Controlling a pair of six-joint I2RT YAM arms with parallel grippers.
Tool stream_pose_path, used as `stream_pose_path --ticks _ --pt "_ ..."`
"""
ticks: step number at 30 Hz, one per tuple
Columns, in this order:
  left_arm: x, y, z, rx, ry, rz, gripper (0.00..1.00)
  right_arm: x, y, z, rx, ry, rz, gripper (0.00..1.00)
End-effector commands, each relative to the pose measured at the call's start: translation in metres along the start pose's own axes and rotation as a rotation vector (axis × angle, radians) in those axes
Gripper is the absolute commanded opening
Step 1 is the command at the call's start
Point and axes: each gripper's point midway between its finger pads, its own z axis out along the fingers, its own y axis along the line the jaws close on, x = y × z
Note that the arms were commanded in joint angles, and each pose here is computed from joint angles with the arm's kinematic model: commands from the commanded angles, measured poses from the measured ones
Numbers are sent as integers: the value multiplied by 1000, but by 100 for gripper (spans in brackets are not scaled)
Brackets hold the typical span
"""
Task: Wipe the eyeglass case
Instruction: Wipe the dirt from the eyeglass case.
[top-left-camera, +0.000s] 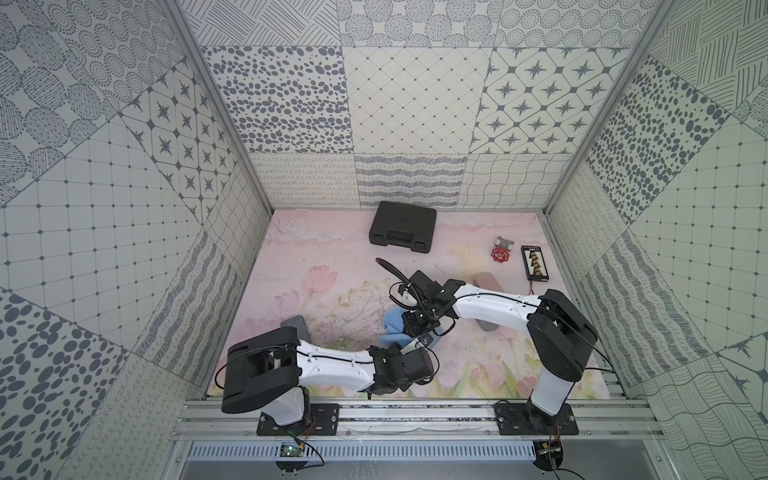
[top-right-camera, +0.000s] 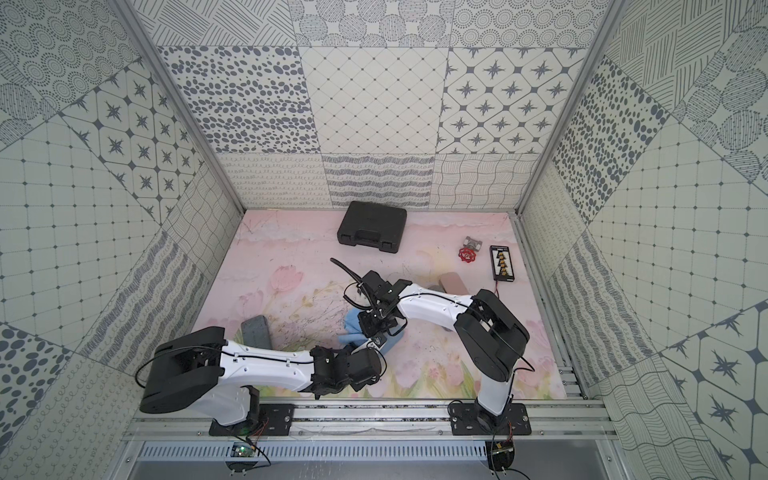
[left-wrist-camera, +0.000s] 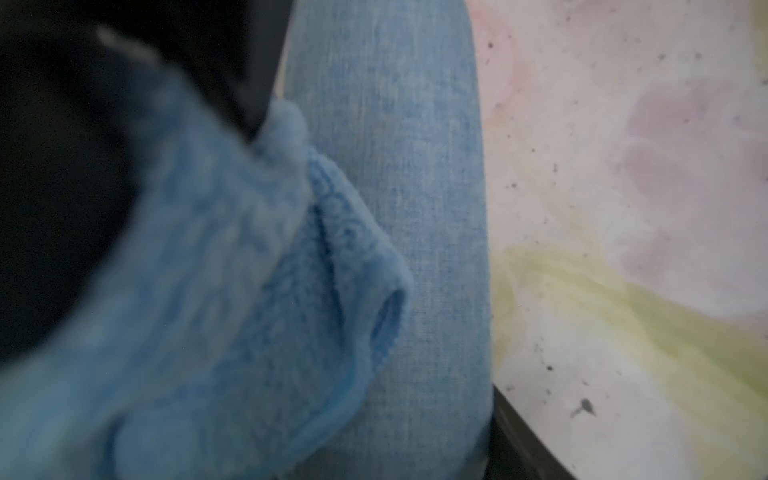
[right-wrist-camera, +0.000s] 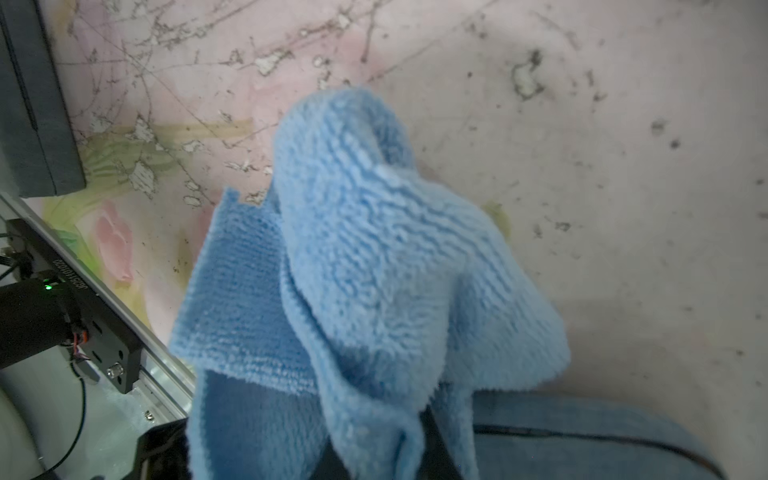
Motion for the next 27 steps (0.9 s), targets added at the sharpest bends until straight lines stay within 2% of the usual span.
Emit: stream_pose_path --ticks 1,4,6,11,14,19,23,27 --pt "31 29 -4 -81 82 -96 34 36 -77 -7 144 99 148 0" --pt "37 33 -3 -85 92 -101 33 39 -130 -33 428 101 89 0" --pt "36 29 -2 -64 92 -98 33 28 -141 -47 527 83 41 0" --pt "35 15 4 22 121 -78 34 -23 -117 -59 504 -34 -47 0" --pt "34 9 6 57 133 -91 35 -37 -98 -48 508 -28 -148 0" --pt "36 17 6 53 153 -187 34 -1 -82 -27 536 82 -282 0" --pt "31 23 5 54 143 -301 32 40 -90 -30 510 129 -232 0" --pt "30 22 6 60 152 -358 31 57 -91 -42 466 103 -165 0"
